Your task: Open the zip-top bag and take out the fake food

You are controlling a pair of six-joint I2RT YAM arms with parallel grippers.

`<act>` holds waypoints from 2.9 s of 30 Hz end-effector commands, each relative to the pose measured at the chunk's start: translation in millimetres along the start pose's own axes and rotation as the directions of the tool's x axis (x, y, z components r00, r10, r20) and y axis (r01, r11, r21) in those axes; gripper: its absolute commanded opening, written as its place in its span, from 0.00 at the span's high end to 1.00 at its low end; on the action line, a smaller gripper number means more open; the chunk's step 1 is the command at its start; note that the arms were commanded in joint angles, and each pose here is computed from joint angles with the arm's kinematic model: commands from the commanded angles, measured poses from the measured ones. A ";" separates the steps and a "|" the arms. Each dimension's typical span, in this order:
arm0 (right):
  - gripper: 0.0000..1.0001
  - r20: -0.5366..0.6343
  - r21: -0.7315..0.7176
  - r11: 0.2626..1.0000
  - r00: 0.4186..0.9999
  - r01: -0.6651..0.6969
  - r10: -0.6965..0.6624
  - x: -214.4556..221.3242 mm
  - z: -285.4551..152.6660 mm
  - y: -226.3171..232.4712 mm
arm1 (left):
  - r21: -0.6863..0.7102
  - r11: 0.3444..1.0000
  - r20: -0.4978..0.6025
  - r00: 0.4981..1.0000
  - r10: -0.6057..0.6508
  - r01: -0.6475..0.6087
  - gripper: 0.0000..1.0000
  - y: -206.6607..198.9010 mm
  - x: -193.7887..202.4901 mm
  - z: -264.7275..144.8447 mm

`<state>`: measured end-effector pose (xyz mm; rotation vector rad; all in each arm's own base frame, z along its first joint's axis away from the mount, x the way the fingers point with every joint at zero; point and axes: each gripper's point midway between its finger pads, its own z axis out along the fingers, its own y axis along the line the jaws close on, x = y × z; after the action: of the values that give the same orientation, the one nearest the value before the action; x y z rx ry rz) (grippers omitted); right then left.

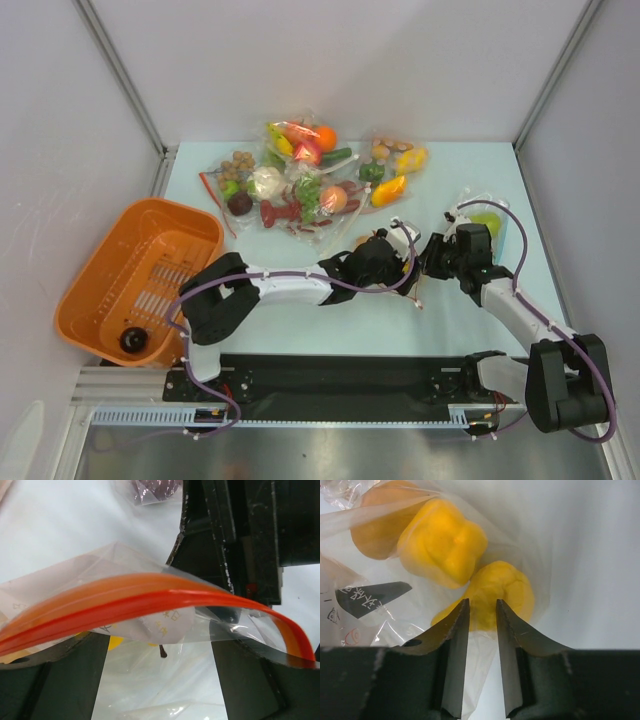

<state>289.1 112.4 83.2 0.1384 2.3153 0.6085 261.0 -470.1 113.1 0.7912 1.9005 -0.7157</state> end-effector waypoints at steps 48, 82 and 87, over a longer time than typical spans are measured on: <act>0.79 0.026 -0.031 0.999 1.000 0.006 -0.005 -4.6 -8.2 -0.7 | 0.035 0.999 0.002 1.000 0.026 -0.026 1.00 -0.7 -15.9 -45.7; 0.22 -0.087 -0.346 0.937 0.996 -0.048 0.019 24.4 15.3 60.4 | 0.029 0.997 -0.034 0.997 -0.072 0.073 1.00 43.7 8.2 -87.6; 0.23 -0.123 -0.378 0.924 0.992 -0.054 0.007 36.2 26.1 72.4 | 0.038 0.996 -0.035 0.996 -0.081 0.082 1.00 44.5 6.9 -84.8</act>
<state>257.4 182.1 58.4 -0.0019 2.3623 1.0587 245.8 -369.7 109.5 0.7902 2.0207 -0.7159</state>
